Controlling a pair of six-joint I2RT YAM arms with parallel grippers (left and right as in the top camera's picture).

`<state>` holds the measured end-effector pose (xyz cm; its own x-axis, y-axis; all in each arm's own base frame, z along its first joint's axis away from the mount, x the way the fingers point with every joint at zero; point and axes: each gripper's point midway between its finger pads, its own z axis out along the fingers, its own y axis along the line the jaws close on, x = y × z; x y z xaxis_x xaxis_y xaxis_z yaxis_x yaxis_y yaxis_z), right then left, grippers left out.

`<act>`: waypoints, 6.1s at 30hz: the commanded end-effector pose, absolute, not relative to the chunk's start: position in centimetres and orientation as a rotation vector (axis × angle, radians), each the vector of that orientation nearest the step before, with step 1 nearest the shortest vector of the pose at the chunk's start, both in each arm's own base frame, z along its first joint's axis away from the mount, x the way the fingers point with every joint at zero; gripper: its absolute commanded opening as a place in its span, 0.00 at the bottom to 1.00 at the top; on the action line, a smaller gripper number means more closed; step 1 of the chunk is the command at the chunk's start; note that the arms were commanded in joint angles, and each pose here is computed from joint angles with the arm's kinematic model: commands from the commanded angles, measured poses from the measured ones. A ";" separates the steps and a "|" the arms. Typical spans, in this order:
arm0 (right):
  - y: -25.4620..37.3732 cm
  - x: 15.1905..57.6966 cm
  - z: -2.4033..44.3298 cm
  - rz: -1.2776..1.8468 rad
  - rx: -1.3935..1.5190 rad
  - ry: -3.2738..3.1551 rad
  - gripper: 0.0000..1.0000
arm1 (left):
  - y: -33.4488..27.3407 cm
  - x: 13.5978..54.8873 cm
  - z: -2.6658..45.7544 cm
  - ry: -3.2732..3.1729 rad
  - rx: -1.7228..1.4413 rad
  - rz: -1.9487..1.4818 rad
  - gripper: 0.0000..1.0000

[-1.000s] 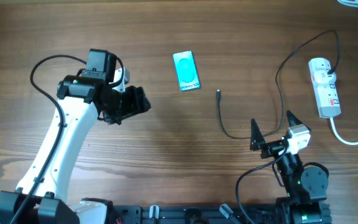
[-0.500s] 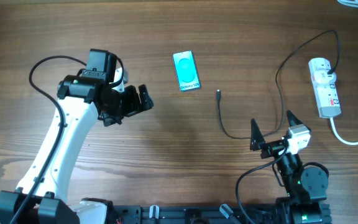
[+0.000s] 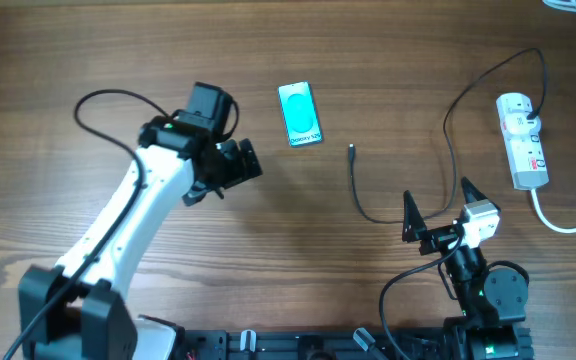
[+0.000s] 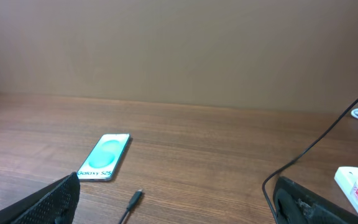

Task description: Plug charger to phone and switch on socket

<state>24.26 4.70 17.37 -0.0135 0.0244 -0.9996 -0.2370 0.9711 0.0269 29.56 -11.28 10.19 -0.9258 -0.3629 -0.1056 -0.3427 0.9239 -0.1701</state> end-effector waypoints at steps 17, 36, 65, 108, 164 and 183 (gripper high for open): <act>5.1 24.2 17.5 0.225 -0.183 1.564 1.00 | -13.6 35.7 12.9 2.879 -0.510 -0.228 1.00; 5.1 24.2 17.5 0.225 -0.183 1.564 1.00 | -18.5 38.1 10.0 2.917 -0.360 -0.150 1.00; 5.1 24.2 17.5 0.225 -0.182 1.564 0.99 | -21.8 38.6 3.2 2.980 -0.270 -0.104 1.00; 5.1 24.2 17.5 0.225 -0.183 1.564 1.00 | -22.4 47.9 1.1 2.831 -0.367 -0.217 1.00; 5.1 24.2 17.5 0.225 -0.182 1.564 1.00 | -22.0 39.6 -2.5 3.078 -0.268 0.040 1.00; 5.1 24.2 17.5 0.225 -0.182 1.564 1.00 | -26.0 47.6 -2.8 2.834 -0.103 -0.165 0.99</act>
